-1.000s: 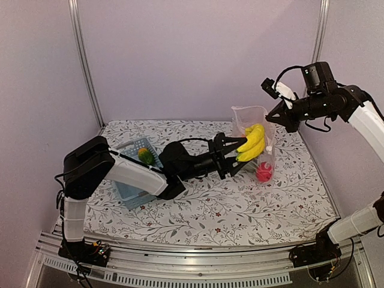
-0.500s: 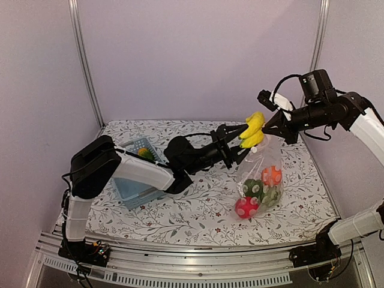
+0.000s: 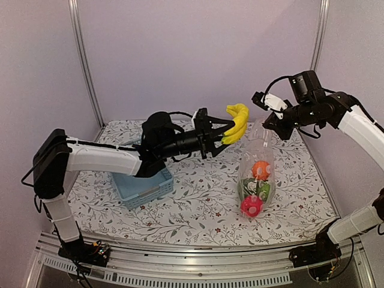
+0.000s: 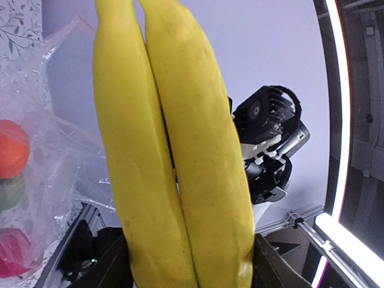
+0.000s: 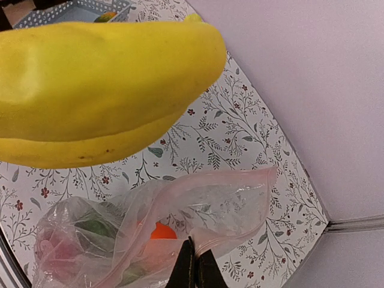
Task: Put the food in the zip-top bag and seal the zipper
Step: Place the fake fruit in the zipper food storage bag.
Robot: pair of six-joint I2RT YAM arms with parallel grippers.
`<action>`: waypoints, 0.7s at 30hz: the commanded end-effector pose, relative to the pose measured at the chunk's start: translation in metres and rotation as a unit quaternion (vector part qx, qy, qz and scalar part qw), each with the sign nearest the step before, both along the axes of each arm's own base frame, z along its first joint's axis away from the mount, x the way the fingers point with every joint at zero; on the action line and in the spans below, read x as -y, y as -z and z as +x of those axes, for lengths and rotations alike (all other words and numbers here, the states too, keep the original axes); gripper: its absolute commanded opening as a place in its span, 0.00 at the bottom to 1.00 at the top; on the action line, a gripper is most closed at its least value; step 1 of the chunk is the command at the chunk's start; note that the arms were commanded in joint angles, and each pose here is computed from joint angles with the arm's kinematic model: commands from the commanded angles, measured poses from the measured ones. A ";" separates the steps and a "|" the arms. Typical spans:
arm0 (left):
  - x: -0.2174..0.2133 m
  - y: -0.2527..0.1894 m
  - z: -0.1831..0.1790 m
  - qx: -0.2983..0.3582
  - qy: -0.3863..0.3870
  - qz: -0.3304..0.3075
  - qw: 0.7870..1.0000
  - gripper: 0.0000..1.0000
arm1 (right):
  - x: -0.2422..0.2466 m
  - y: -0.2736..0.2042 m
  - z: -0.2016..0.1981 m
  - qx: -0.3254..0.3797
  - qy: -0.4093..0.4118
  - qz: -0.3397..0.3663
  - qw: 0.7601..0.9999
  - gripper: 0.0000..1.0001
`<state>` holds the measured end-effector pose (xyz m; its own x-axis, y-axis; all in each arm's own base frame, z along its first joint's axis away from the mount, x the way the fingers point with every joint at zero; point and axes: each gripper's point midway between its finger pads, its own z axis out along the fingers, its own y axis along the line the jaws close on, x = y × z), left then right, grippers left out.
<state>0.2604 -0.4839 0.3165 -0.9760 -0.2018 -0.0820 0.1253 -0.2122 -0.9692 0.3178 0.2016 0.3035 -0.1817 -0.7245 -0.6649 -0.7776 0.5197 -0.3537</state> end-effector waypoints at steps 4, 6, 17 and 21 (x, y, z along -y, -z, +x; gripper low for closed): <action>-0.033 0.062 0.022 0.176 -0.049 0.371 0.910 0.26 | -0.004 -0.022 0.047 0.083 0.020 -0.037 0.996 0.00; -0.050 0.061 0.031 0.221 -0.070 0.435 0.870 0.26 | -0.019 -0.020 0.041 0.068 -0.022 -0.023 0.997 0.00; -0.110 0.063 0.007 0.293 -0.006 0.517 0.804 0.25 | -0.082 0.010 -0.014 -0.006 -0.157 0.015 0.987 0.00; -0.114 0.078 -0.018 0.293 0.067 0.523 0.797 0.24 | -0.083 0.031 -0.022 -0.038 -0.157 0.017 0.987 0.00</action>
